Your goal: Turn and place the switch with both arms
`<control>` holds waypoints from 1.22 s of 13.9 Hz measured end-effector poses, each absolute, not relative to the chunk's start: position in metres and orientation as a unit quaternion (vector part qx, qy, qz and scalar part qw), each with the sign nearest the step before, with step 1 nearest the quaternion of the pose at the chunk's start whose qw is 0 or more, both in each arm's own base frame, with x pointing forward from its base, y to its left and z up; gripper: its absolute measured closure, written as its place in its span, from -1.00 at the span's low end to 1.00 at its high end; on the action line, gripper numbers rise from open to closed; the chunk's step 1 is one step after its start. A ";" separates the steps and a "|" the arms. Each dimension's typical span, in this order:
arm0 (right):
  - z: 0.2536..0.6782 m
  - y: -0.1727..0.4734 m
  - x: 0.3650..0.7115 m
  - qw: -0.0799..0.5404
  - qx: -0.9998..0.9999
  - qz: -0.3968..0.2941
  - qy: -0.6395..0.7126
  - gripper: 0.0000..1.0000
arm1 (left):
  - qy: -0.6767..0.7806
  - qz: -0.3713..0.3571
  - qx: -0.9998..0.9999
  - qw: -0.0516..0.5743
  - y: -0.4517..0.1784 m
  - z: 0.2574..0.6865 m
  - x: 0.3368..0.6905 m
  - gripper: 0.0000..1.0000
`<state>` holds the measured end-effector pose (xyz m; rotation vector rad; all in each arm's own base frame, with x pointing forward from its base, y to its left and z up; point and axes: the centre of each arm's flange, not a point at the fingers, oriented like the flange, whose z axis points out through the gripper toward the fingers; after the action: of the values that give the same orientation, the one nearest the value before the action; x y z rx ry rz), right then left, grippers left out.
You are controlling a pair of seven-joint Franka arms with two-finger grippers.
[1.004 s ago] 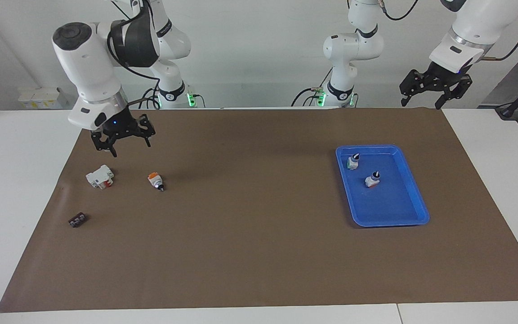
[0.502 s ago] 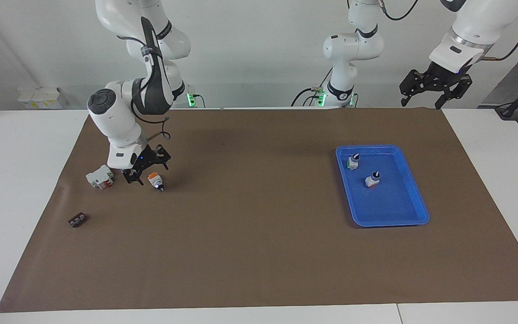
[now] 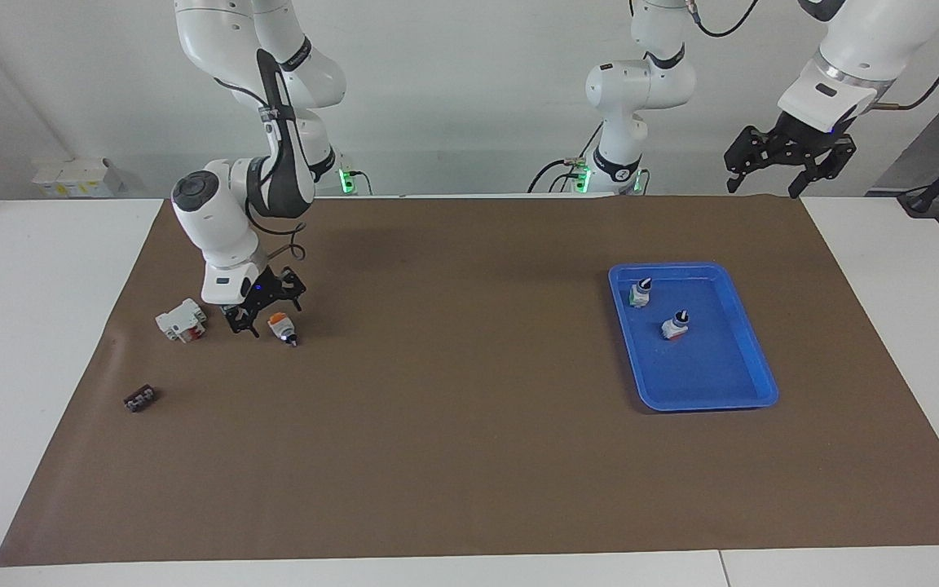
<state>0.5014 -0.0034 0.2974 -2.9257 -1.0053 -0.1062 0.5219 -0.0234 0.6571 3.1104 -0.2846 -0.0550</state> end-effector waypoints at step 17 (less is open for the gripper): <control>0.293 -0.002 0.497 0.025 -0.947 -0.059 -0.316 -0.67 | -0.091 -0.018 0.996 0.009 -0.023 0.657 0.522 -1.00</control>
<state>0.4970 -0.0016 0.2927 -2.9275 -0.9768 -0.1830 0.5219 -0.0234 0.6571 3.1104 -0.2846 -0.0550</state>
